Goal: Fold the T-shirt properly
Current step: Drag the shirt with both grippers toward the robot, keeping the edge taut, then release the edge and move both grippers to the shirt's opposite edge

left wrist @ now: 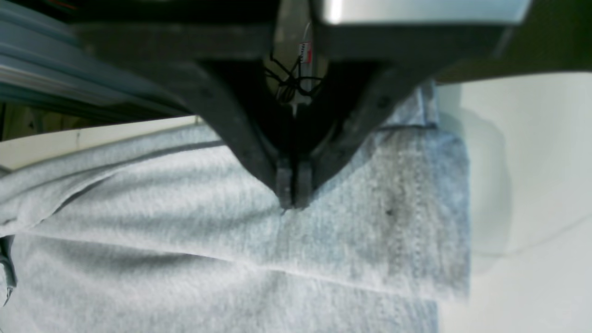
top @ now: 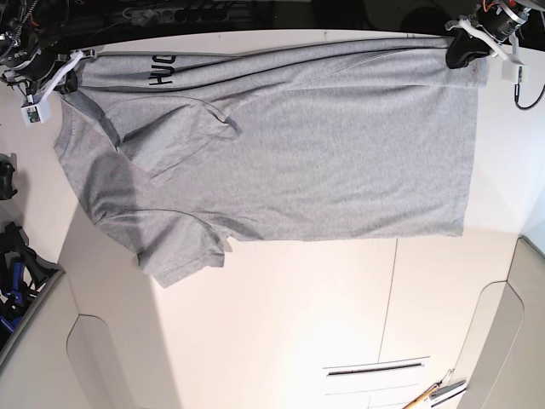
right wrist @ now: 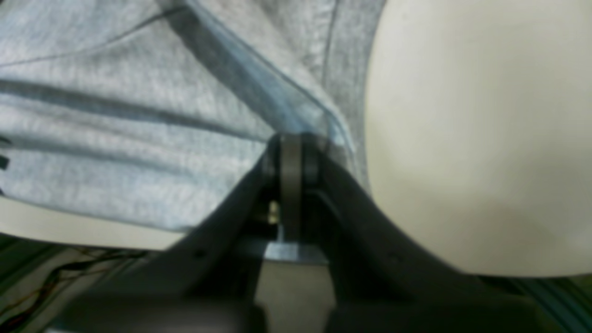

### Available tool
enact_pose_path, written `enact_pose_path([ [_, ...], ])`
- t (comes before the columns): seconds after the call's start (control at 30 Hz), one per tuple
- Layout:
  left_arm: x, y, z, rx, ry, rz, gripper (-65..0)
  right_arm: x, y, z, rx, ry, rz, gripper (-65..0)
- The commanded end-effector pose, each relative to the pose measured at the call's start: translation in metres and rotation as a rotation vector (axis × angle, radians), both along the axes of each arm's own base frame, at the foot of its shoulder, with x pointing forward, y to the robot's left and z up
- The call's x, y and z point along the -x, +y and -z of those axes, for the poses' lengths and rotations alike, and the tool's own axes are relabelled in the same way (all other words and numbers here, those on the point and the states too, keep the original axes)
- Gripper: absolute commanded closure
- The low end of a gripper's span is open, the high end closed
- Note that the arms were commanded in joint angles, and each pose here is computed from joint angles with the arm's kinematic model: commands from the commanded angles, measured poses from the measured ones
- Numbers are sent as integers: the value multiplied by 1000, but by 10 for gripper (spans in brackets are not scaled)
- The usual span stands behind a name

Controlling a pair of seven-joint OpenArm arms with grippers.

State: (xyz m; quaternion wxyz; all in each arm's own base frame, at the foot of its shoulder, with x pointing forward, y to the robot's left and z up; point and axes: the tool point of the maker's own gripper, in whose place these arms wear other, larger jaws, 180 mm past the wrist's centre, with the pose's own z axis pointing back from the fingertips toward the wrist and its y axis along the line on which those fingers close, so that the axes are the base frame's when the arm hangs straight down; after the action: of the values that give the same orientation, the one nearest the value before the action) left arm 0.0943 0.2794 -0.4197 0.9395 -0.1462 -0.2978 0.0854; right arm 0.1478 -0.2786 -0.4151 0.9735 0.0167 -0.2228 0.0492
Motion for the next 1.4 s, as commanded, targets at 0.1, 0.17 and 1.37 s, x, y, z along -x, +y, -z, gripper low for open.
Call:
enact_pose_path([
  [0.1,1,2,-5,-3,8,4,0,-8,-2,-11,-1,-41,-2,0],
  [0.17,-6,-2,-12,4,-21,11,0,-12,0,-16,4,-58,-13,0],
  [1.37,-76,-27,-86,-176,-265,192,-169,-224,-47,-117,-44,-569,139,-281],
])
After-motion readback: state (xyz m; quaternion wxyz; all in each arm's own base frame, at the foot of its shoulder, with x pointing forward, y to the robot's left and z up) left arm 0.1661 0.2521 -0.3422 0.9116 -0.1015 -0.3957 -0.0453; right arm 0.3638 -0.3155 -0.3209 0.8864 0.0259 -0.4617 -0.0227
